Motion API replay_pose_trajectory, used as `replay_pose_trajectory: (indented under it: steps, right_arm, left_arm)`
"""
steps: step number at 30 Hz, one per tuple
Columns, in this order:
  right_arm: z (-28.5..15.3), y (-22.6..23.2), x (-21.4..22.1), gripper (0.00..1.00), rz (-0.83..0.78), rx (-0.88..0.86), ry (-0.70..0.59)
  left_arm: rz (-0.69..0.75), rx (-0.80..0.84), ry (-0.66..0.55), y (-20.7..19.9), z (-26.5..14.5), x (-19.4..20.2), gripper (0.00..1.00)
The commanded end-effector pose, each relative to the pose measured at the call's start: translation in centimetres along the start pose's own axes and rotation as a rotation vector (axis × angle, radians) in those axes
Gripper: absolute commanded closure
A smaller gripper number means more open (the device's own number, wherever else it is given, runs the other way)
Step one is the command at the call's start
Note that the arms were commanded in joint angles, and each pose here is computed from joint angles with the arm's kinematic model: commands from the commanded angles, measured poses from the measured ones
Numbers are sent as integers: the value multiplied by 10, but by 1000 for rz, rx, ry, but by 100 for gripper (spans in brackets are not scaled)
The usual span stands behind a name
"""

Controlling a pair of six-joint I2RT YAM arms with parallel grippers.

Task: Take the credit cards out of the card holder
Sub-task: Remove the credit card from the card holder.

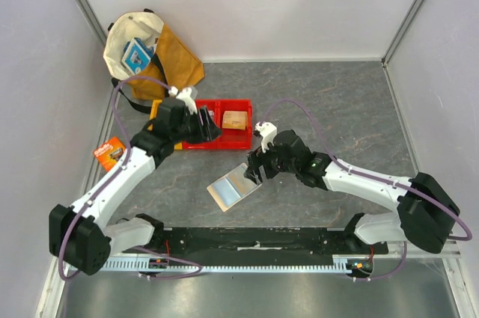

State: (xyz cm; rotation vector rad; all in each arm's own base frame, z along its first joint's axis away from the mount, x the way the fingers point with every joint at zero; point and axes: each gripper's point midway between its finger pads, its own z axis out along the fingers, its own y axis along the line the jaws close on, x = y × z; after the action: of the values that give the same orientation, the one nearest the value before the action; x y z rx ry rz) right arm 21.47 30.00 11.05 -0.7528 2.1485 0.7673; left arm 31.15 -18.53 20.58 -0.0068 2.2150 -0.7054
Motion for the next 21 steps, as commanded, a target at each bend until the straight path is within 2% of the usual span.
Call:
replay_pose_trajectory:
  steps: [1, 8, 14, 21]
  right_arm:
    - [5, 15, -13, 19, 19, -54, 3]
    - [24, 26, 1, 32, 45, -79, 78]
    - [42, 24, 14, 40, 77, -56, 132]
    - [54, 6, 31, 49, 82, 30, 170]
  left_arm:
    - [-113, -8, 77, 3, -16, 56, 41]
    - [-191, 48, 232, -7, -14, 139, 50]
    - [-222, 9, 304, 7, 0, 180, 62]
    - [-248, -119, 394, 37, 3, 216, 68]
